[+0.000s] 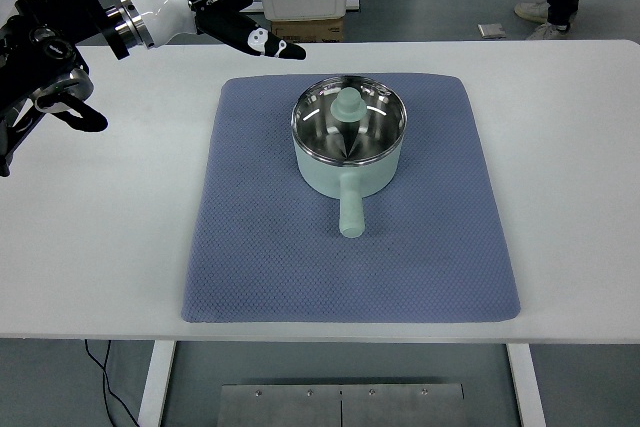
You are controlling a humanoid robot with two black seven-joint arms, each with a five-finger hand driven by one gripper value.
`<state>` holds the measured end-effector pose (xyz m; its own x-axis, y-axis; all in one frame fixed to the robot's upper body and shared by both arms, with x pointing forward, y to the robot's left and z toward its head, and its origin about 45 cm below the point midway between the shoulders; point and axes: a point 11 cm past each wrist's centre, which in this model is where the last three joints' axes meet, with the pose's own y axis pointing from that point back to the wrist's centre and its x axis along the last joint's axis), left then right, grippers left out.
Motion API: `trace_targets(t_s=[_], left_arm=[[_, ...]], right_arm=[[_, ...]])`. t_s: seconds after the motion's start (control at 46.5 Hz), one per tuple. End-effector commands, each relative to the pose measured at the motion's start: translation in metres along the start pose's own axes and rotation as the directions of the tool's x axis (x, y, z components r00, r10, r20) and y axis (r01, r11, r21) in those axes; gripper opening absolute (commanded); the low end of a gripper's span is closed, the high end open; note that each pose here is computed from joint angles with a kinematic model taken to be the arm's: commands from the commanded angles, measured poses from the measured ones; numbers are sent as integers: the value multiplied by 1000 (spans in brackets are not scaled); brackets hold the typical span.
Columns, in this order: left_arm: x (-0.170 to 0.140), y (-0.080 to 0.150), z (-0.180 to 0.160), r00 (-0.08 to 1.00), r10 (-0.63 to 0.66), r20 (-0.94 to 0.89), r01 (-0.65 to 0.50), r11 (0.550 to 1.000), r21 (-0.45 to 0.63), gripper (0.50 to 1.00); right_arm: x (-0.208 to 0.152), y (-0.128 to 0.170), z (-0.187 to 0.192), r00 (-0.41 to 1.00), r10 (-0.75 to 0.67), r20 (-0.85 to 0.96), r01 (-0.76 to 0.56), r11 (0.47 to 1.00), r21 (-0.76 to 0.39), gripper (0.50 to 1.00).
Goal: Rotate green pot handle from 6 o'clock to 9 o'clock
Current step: 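Lower the left hand over the pot rim and reach toward the handle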
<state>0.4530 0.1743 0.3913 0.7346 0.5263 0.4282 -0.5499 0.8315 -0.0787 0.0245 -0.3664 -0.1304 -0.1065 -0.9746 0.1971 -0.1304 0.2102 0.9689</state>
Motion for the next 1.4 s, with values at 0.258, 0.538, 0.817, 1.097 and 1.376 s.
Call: trace_targets(t_s=[0.258,0.538,0.817,1.097,1.376], left_arm=[[-23,-8,5,993,-104,59,103,994,21,1000],[-45,-11,-1,975,-197,103,192,980,59,1000],[-57,-12,-5,957,-253,140,241,966,93,1000],[-58,-15,-4,954,-260,147,248,964,92,1000],[-66,-17,-6,949,-287,131,276,957,92,1000]], right_arm=[[0,0,0,1000,0,0,0,1000,0,1000],[0,0,0,1000,0,0,0,1000,0,1000],[0,0,0,1000,0,0,0,1000,0,1000],[0,0,0,1000,0,0,0,1000,0,1000],[0,0,0,1000,0,0,0,1000,0,1000]])
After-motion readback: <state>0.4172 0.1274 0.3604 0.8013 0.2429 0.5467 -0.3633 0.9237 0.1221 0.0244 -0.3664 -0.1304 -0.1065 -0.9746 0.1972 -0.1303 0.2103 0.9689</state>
